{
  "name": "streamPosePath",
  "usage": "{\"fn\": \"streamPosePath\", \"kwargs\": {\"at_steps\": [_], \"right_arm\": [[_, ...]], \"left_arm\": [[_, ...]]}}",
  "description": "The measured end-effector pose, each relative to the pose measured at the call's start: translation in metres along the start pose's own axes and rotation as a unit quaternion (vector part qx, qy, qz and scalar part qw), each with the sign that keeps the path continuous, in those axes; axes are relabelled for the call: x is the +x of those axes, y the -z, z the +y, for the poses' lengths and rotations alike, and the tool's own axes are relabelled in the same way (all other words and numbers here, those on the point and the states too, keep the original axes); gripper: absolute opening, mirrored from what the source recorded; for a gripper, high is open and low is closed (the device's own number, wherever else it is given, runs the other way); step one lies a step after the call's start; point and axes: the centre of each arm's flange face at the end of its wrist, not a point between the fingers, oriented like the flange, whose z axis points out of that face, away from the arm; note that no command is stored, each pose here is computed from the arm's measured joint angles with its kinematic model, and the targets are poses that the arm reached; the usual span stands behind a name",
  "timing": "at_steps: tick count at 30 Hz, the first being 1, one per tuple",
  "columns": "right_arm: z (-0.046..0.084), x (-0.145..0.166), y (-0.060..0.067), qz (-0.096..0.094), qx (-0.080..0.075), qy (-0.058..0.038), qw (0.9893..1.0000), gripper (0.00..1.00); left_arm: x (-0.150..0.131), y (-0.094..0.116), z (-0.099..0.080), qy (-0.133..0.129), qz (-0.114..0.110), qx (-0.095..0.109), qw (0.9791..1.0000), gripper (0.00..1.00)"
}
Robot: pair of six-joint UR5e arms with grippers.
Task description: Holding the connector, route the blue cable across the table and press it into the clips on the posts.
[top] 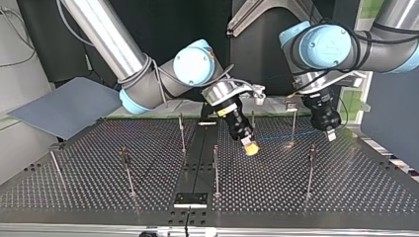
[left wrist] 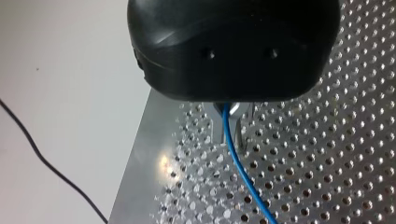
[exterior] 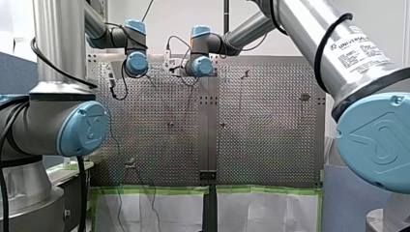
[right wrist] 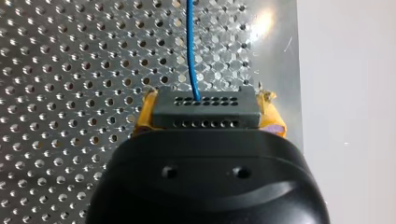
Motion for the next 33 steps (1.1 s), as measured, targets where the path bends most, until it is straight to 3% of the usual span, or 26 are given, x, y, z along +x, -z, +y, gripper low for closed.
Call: {"fn": "streamPosePath", "kwargs": {"at_steps": [5, 10, 16, 22, 33], "right_arm": [[0.0, -0.013, -0.005, -0.01, 0.001, -0.0007, 1.0, 0.0], [-0.005, -0.031, -0.011, -0.02, 0.004, -0.0006, 0.9998, 0.0], [-0.014, -0.03, -0.018, -0.016, 0.011, -0.0018, 0.9998, 0.0], [-0.013, -0.026, -0.021, -0.012, 0.011, -0.0033, 0.9999, 0.0], [-0.004, -0.027, -0.022, -0.015, 0.005, -0.0079, 0.9998, 0.0]], "left_arm": [[0.002, -0.013, 0.01, -0.001, 0.002, -0.001, 1.0, 0.0], [0.0, -0.02, 0.011, 0.005, -0.004, 0.013, 0.9999, 0.0], [0.003, -0.028, 0.007, 0.014, -0.003, 0.036, 0.9993, 0.0], [0.02, -0.038, 0.006, 0.012, 0.012, 0.048, 0.9987, 0.0], [0.011, -0.061, 0.012, 0.032, -0.016, 0.06, 0.9976, 0.0]]}}
